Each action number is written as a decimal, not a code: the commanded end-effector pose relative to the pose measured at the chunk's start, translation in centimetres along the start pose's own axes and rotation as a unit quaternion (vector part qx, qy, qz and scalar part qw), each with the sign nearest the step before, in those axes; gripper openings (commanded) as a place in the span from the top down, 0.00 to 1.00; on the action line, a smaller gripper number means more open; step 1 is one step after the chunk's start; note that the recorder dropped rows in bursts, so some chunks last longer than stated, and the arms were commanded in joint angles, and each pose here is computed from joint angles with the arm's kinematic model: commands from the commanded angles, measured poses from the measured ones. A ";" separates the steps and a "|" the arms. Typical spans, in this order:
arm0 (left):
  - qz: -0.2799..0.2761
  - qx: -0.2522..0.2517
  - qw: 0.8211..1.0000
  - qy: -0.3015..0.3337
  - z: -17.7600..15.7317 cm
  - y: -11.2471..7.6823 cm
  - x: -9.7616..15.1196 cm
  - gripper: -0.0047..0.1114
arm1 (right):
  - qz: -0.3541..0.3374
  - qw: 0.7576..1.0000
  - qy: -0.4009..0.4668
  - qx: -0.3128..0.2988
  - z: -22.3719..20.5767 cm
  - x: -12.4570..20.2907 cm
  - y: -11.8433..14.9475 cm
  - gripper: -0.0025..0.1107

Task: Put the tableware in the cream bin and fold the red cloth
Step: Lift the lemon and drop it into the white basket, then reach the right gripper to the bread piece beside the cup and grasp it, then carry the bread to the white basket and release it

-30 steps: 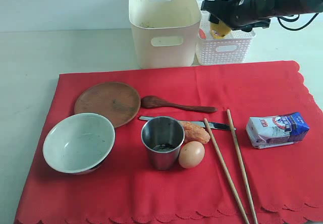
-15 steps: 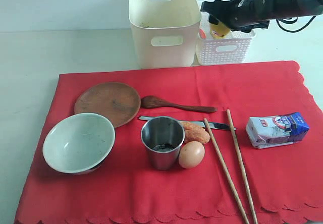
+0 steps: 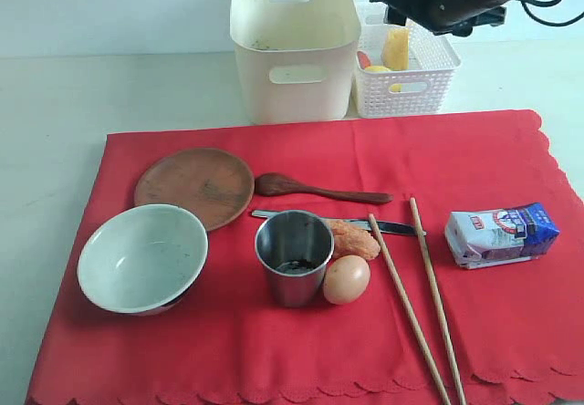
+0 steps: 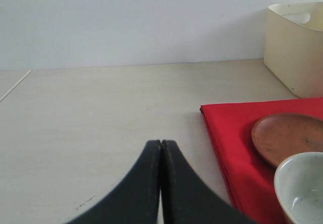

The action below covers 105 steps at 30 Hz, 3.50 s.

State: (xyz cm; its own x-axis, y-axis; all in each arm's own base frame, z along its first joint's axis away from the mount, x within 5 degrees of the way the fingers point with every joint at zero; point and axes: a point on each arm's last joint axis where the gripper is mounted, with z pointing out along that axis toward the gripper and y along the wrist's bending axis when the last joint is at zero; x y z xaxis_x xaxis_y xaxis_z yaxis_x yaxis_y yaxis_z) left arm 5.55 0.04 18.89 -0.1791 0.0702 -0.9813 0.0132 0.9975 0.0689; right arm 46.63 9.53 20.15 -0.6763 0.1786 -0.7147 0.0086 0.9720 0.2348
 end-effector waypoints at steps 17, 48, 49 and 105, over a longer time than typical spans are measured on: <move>-0.005 0.000 1.000 -0.004 0.0 0.0 -0.1 0.94 | -0.059 0.987 0.144 0.036 -12.5 -0.9 0.7 0.85; -0.005 0.000 1.000 -0.004 0.0 0.0 -0.1 0.94 | -0.240 0.937 0.245 -0.065 -15.1 16.3 9.4 0.83; -0.005 0.000 1.000 -0.004 0.0 0.0 -0.1 0.94 | -0.245 0.936 0.246 -0.065 -15.1 16.5 9.4 0.79; -0.005 0.000 1.000 -0.004 0.0 0.0 -0.1 0.94 | -0.298 0.926 0.215 -0.086 -10.3 18.3 10.1 0.98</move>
State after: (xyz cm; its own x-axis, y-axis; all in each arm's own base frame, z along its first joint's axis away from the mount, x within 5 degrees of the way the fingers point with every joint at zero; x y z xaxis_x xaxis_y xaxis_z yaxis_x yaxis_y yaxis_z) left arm 5.55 0.04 18.89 -0.1791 0.0702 -0.9813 0.0132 0.9975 0.0689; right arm 26.44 20.82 14.33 -0.7880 -0.4965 -0.3642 -0.5384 0.8426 0.0163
